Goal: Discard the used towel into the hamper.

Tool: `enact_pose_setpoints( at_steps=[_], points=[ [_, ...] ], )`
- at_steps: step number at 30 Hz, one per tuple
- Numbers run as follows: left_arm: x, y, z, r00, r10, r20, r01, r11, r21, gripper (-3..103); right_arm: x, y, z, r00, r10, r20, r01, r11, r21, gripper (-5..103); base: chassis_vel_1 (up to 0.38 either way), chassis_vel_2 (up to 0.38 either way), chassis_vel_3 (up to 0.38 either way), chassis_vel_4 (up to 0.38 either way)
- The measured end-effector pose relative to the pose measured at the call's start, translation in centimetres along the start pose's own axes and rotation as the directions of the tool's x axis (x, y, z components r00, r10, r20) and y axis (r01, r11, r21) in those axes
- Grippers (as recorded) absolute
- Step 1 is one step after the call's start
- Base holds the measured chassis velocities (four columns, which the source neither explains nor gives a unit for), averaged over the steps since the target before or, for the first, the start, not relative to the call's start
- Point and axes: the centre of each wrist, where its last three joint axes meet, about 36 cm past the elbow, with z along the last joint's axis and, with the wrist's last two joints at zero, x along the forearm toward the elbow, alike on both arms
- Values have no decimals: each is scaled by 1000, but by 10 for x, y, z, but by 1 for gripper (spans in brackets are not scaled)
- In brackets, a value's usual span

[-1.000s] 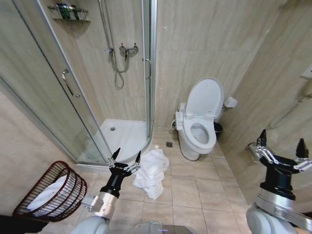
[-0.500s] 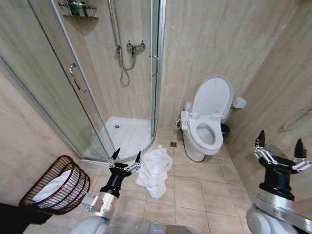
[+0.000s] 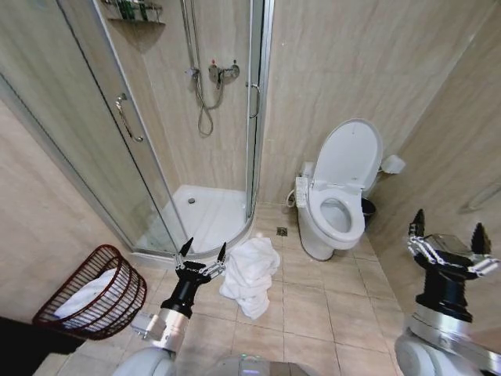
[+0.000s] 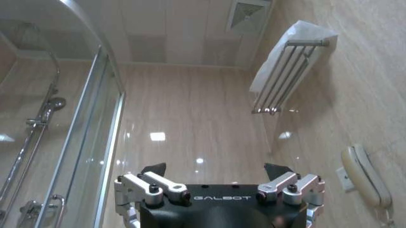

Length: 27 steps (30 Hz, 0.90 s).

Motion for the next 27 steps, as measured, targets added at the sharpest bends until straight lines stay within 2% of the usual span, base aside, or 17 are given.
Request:
enact_pose_setpoints(
  at_steps=[27],
  points=[
    [0,0,0,1000,0,0,0,1000,0,100,0,0,0,1000,0,16,0,1000,-4,100,0,0,0,0]
  ],
)
